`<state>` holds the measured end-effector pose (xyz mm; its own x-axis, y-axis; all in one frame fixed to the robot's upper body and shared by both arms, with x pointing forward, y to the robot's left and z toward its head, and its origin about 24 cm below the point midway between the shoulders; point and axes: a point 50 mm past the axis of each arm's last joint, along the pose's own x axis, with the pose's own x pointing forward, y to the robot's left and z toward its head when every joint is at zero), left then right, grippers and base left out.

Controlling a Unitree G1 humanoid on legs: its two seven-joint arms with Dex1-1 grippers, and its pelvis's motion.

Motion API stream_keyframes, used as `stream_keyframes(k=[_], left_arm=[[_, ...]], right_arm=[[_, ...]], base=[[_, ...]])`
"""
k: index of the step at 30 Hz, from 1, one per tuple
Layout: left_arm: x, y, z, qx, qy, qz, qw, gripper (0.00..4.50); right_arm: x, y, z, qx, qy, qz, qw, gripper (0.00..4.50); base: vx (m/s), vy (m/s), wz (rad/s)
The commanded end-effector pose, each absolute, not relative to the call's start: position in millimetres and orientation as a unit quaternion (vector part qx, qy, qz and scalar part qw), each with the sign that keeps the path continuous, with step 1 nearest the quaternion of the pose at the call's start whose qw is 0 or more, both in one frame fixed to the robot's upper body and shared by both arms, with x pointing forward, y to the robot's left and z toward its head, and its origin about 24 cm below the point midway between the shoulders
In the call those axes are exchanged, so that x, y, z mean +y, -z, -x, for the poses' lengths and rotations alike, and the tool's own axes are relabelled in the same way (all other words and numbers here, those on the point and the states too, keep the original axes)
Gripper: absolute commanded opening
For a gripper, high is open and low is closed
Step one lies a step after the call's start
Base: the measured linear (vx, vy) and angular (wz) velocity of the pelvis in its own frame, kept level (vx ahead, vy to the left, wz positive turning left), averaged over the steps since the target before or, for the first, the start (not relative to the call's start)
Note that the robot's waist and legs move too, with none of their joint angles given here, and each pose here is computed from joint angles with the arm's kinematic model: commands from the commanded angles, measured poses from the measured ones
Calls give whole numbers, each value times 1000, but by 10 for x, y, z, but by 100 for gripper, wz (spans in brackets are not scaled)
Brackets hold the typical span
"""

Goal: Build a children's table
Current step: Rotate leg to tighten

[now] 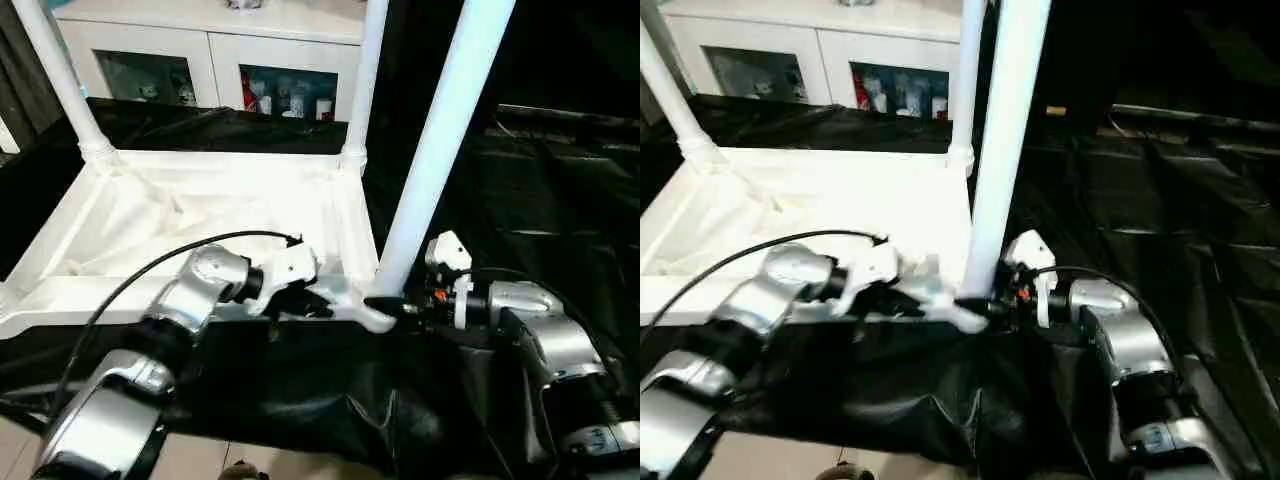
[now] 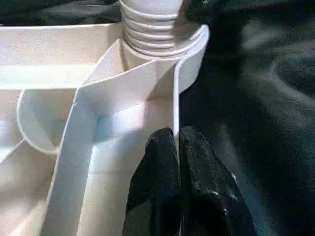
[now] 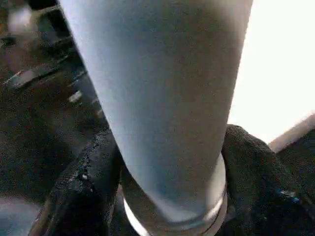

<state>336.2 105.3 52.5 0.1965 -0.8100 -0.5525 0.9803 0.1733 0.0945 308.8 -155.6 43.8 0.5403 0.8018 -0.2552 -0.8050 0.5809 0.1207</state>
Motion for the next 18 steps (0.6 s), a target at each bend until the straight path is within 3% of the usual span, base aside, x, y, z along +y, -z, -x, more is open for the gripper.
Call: stream_keyframes(k=[1,6,7,13,14,18], left_arm=[[952,-644,-3571,173,508,-217,815,0],[721,-672,-3681,172,438,-190,862,0],[622,-695,-3696,166,432,-185,867,0],[505,-739,-3700,155,453,-200,855,0],[506,-739,-3699,155,455,-200,854,0],[595,-717,-3657,154,496,-218,826,0]], right_arm=[[-1508,-160,-3060,191,-360,-16,913,266],[-1310,-42,-3106,209,-249,-47,945,266],[-1175,-46,-3134,207,-240,-57,947,266],[-967,-155,-3199,179,-271,-45,945,266],[-967,-160,-3201,178,-273,-45,944,322],[-1042,-311,-3245,149,-318,-47,935,372]], base=[[-53,3,-4],[0,0,0],[0,0,0],[0,0,0],[0,0,0],[0,0,0]])
